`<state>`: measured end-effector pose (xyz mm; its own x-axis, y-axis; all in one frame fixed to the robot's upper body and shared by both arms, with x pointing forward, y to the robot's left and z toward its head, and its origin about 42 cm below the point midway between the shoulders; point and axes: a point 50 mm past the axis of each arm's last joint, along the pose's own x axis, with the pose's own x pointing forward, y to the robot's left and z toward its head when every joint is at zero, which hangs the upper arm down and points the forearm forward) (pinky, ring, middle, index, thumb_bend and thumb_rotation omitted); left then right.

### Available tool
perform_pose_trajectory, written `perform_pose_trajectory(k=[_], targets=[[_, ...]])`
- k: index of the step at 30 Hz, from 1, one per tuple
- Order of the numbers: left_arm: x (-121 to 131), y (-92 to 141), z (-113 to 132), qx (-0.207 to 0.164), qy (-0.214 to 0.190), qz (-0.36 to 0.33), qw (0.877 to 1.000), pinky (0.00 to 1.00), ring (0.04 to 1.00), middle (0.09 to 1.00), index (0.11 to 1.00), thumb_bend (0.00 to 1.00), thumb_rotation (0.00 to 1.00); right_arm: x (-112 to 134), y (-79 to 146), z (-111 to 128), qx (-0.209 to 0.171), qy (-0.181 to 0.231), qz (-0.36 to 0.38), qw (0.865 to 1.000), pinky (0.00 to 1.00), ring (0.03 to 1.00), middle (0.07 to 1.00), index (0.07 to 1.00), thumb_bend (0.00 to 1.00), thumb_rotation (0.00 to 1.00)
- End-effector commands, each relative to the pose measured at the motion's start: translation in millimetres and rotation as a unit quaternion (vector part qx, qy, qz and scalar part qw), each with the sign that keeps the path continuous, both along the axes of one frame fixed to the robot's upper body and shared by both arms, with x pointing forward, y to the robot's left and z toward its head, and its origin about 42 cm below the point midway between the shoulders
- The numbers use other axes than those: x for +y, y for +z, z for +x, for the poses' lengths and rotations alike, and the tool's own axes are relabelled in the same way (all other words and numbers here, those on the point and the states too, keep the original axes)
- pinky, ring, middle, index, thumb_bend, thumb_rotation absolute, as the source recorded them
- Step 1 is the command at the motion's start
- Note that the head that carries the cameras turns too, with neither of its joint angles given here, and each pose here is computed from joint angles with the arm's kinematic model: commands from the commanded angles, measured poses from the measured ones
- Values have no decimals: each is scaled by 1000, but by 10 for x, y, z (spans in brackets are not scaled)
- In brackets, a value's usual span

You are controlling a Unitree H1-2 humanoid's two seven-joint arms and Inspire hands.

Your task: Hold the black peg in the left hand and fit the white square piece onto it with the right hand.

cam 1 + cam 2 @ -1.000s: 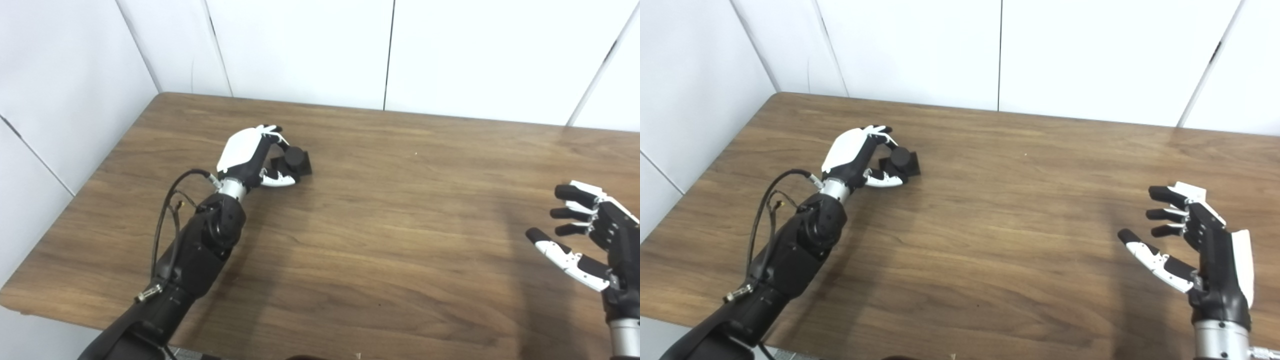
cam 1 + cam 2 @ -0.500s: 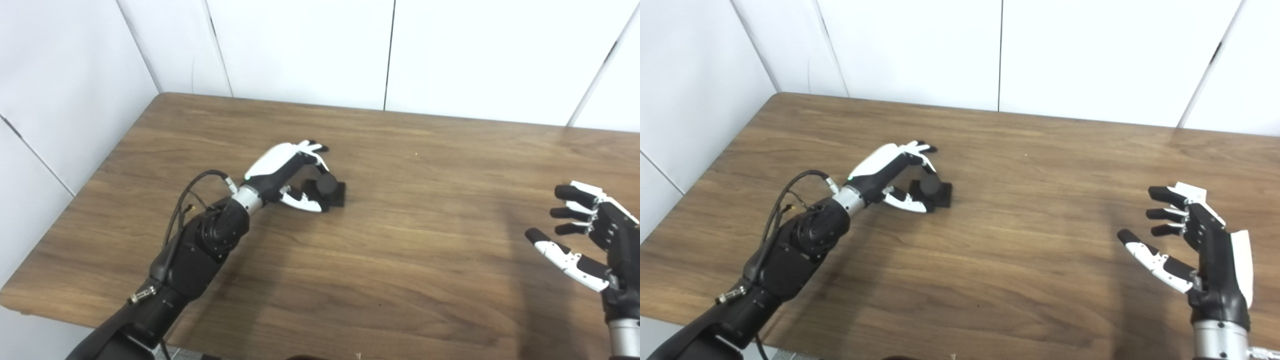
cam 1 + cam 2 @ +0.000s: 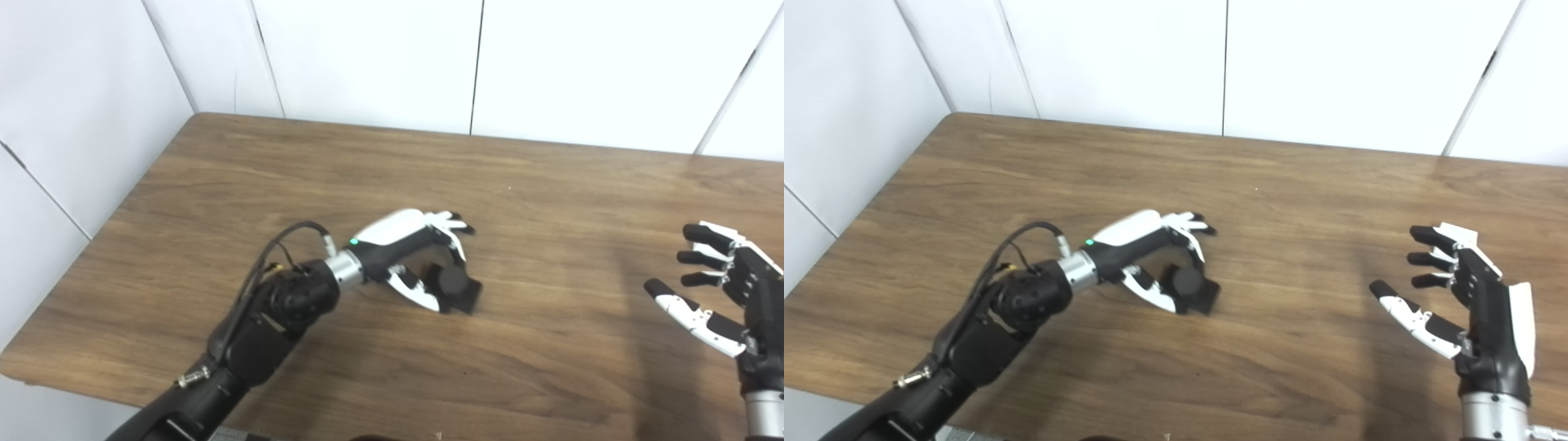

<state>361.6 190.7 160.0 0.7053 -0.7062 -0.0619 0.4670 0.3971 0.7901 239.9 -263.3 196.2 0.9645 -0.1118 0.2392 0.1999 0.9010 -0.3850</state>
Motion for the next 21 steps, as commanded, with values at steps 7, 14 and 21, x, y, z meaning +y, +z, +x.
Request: perform_pose_trajectory(k=[7, 14, 21], targets=[[-389, 76, -97, -29, -58, -26, 998, 997, 988, 905, 488, 521, 76, 13, -35, -95, -9, -3, 13, 1000, 536, 673, 755, 703, 522, 0], [-673, -127, -246, -7, -84, -31, 996, 1000, 1000, 921, 489, 520, 79, 11, -31, -87, -9, -5, 6, 1000, 525, 662, 749, 698, 522, 1], [-765, -256, -330, 7, -90, -30, 995, 1000, 1000, 930, 490, 520, 80, -8, -17, -75, -11, -6, -2, 1000, 527, 660, 747, 694, 526, 31]])
